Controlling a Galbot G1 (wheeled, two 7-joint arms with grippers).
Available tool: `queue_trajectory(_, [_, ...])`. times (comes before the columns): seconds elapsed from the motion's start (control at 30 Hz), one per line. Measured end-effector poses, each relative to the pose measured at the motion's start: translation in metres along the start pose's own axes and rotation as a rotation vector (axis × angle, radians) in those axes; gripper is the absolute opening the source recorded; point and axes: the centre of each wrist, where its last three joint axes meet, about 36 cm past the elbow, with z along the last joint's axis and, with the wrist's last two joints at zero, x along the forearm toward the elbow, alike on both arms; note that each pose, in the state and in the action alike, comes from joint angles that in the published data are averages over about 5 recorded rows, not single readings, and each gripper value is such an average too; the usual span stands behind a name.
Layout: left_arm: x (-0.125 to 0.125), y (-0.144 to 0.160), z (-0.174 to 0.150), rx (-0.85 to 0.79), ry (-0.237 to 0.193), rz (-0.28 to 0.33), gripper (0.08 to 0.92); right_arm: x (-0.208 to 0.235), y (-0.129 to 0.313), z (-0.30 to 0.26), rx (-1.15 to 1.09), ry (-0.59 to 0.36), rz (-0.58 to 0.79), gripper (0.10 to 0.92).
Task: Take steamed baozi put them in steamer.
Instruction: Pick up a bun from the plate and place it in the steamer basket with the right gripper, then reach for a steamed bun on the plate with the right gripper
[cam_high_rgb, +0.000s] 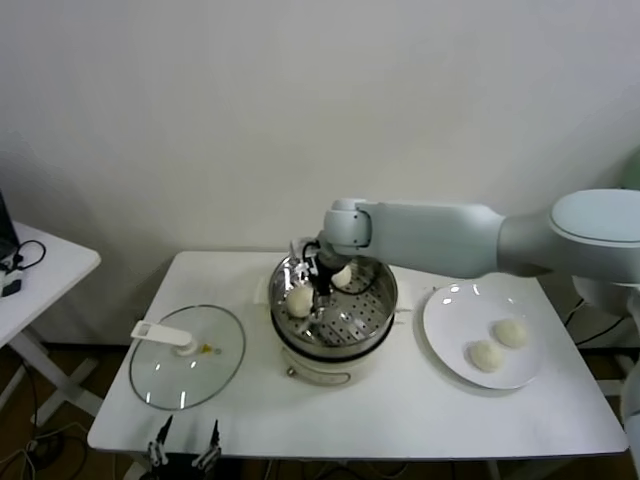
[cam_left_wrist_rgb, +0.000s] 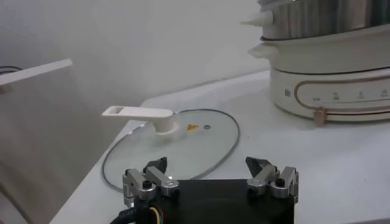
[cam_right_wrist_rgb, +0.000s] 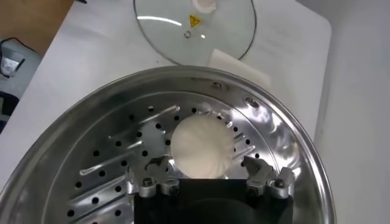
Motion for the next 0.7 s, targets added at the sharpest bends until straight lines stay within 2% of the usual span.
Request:
queue_trajectory(0.23, [-0.001, -0.001, -0.001, 0.002, -0.001, 0.0, 0.823, 0.05, 0.0, 0.038, -0.02, 0.012, -0.017, 0.823])
queue_trajectory(0.5, [-0.002, -0.001, -0.004, 0.002, 0.0, -0.002, 0.823, 0.118, 0.016, 0.107, -0.037, 0.062, -0.058, 0.823])
queue_trajectory(0.7, [-0.002, -0.001, -0.004, -0.001, 0.0, 0.002, 0.823, 0.137, 0.044, 0.166, -0.08, 0.115, -0.088, 0.823])
